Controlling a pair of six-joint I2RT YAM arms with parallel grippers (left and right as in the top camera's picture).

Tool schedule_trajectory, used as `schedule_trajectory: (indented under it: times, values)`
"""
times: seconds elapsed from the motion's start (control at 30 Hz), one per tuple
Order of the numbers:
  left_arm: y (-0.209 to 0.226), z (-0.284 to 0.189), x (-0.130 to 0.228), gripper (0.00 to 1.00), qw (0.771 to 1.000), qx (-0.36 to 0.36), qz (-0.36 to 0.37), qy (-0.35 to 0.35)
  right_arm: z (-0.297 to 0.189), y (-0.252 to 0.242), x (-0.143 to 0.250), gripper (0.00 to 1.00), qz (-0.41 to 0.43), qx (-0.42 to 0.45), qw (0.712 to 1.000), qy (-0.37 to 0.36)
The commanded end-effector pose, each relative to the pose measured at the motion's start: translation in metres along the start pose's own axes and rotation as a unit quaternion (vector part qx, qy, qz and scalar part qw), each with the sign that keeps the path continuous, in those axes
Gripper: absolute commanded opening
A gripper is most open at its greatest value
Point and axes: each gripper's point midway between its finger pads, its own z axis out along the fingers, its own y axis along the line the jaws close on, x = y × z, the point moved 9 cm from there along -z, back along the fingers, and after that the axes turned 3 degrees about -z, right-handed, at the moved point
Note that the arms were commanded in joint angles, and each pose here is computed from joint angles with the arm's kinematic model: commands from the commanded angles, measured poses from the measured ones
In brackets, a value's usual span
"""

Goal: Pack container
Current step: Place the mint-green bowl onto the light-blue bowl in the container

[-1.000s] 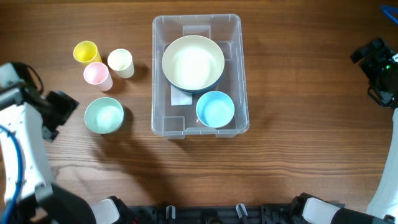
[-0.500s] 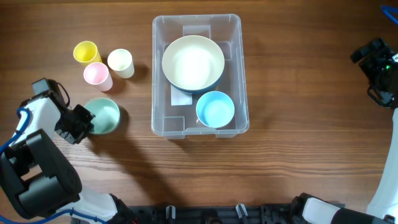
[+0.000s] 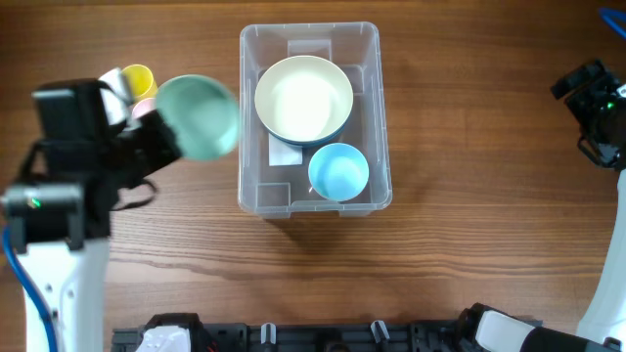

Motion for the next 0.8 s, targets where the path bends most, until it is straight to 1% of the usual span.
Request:
schedule_trajectory:
  times: [0.0, 0.07, 0.13, 0.17, 0.23, 0.3, 0.43, 0.47, 0.5, 0.57, 0.6, 0.63, 0.67, 0.73, 0.77]
  values:
    - [-0.058, 0.018, 0.021, 0.04, 0.992, 0.059, 0.107, 0.014, 0.001, 0.001, -0.002, 1.00, 0.004, 0.005, 1.000, -0.004]
    - [-0.085, 0.045, 0.036, 0.04, 0.986, 0.063, 0.151, 0.037, 0.001, 0.001, -0.002, 1.00, 0.004, 0.005, 1.000, -0.004]
    - [-0.105, 0.079, 0.058, 0.04, 0.977, 0.059, 0.183, 0.088, 0.001, 0.001, -0.002, 1.00, 0.004, 0.005, 1.000, -0.004]
    - [-0.114, 0.108, 0.077, 0.04, 0.969, 0.043, 0.202, 0.132, 0.001, 0.001, -0.002, 1.00, 0.004, 0.005, 1.000, -0.004]
    - [-0.115, 0.149, 0.099, 0.04, 0.960, 0.002, 0.219, 0.176, 0.001, 0.000, -0.002, 1.00, 0.004, 0.005, 1.000, -0.004]
    - [-0.109, 0.178, 0.109, 0.04, 0.958, -0.045, 0.204, 0.195, 0.001, 0.000, -0.002, 1.00, 0.004, 0.005, 1.000, -0.004]
    - [-0.106, 0.194, 0.119, 0.04, 0.952, -0.048, 0.200, 0.228, 0.001, 0.000, -0.002, 1.00, 0.004, 0.005, 1.000, -0.004]
    - [-0.104, 0.195, 0.121, 0.08, 0.950, -0.056, 0.201, 0.232, 0.001, 0.001, -0.002, 1.00, 0.004, 0.005, 1.000, -0.004]
    - [-0.103, 0.196, 0.121, 0.21, 0.950, -0.059, 0.201, 0.231, 0.001, 0.001, -0.002, 1.00, 0.004, 0.005, 1.000, -0.004]
    - [-0.104, 0.196, 0.119, 0.40, 0.952, -0.056, 0.200, 0.227, 0.001, 0.000, -0.002, 1.00, 0.004, 0.005, 1.000, -0.004]
    - [-0.107, 0.192, 0.114, 0.54, 0.954, -0.052, 0.195, 0.221, 0.001, 0.001, -0.002, 1.00, 0.004, 0.005, 1.000, -0.004]
    - [-0.110, 0.185, 0.107, 0.56, 0.957, -0.048, 0.192, 0.214, 0.001, 0.001, -0.002, 1.00, 0.004, 0.005, 1.000, -0.004]
    - [-0.113, 0.177, 0.099, 0.57, 0.959, -0.045, 0.189, 0.207, 0.001, 0.000, -0.002, 1.00, 0.004, 0.005, 1.000, -0.004]
    - [-0.118, 0.150, 0.072, 0.56, 0.968, -0.038, 0.176, 0.177, 0.001, 0.001, -0.002, 1.00, 0.004, 0.005, 1.000, -0.004]
    - [-0.116, 0.131, 0.053, 0.56, 0.974, -0.047, 0.167, 0.147, 0.001, 0.000, -0.002, 1.00, 0.004, 0.005, 1.000, -0.004]
